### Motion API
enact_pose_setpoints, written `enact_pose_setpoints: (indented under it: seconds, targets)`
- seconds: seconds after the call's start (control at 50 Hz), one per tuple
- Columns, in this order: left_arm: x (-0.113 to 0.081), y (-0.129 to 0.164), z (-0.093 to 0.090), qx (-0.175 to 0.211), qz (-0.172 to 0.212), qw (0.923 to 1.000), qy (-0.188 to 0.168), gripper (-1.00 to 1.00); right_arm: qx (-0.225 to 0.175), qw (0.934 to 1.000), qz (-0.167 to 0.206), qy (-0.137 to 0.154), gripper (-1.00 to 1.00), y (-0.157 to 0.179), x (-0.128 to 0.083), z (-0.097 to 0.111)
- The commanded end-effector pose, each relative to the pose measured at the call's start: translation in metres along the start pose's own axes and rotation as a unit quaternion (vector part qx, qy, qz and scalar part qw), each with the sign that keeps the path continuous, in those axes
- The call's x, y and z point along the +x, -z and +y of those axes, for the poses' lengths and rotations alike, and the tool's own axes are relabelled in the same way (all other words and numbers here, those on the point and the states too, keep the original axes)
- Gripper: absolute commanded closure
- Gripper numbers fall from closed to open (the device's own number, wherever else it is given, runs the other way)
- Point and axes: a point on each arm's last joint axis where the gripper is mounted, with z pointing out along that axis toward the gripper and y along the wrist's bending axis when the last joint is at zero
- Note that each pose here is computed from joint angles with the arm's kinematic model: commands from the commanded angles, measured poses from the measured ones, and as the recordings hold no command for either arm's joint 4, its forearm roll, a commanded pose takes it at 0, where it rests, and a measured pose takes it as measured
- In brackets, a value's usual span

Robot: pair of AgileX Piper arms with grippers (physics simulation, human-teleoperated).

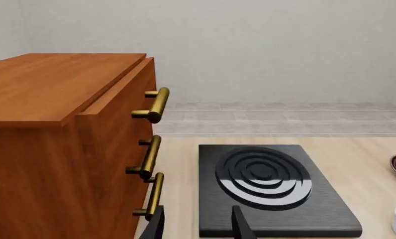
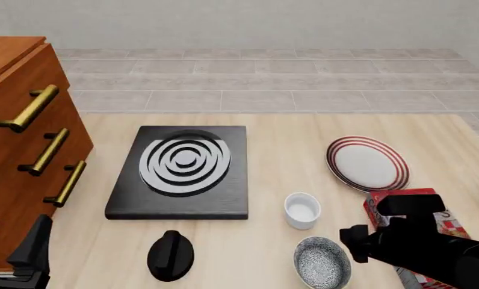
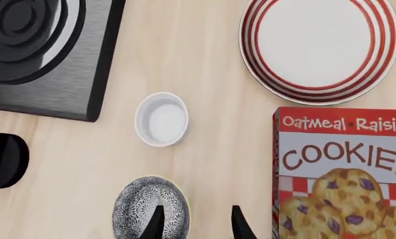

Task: Pick the akita bowl next to the ramekin and place it on the plate.

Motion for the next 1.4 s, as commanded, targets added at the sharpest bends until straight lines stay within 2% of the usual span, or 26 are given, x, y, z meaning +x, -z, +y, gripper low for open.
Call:
enact_pose_setpoints:
  seconds: [0.02,0.68,1.08,1.4]
  targets:
    - [0.000,0.000,0.000,0.000,0.000,1.0000,0.000,-1.00,-0.003,1.0000,0.008,-0.003,-1.00,-0.002,0.009,0.000]
    - [0.000,0.000,0.000,0.000,0.000,1.0000,0.000,-1.00,-0.010,0.9995,0.029,-0.011,-1.00,-0.014,0.035,-0.001]
    - [0.000,0.000,0.000,0.000,0.000,1.0000,0.000,-1.00,-0.031,0.9985,0.027,-0.035,-1.00,-0.013,0.043,0.007]
    - [0.000,0.000,0.000,0.000,0.000,1.0000,0.000,-1.00,-0.035,0.9984,0.027,-0.035,-1.00,-0.014,0.044,0.008]
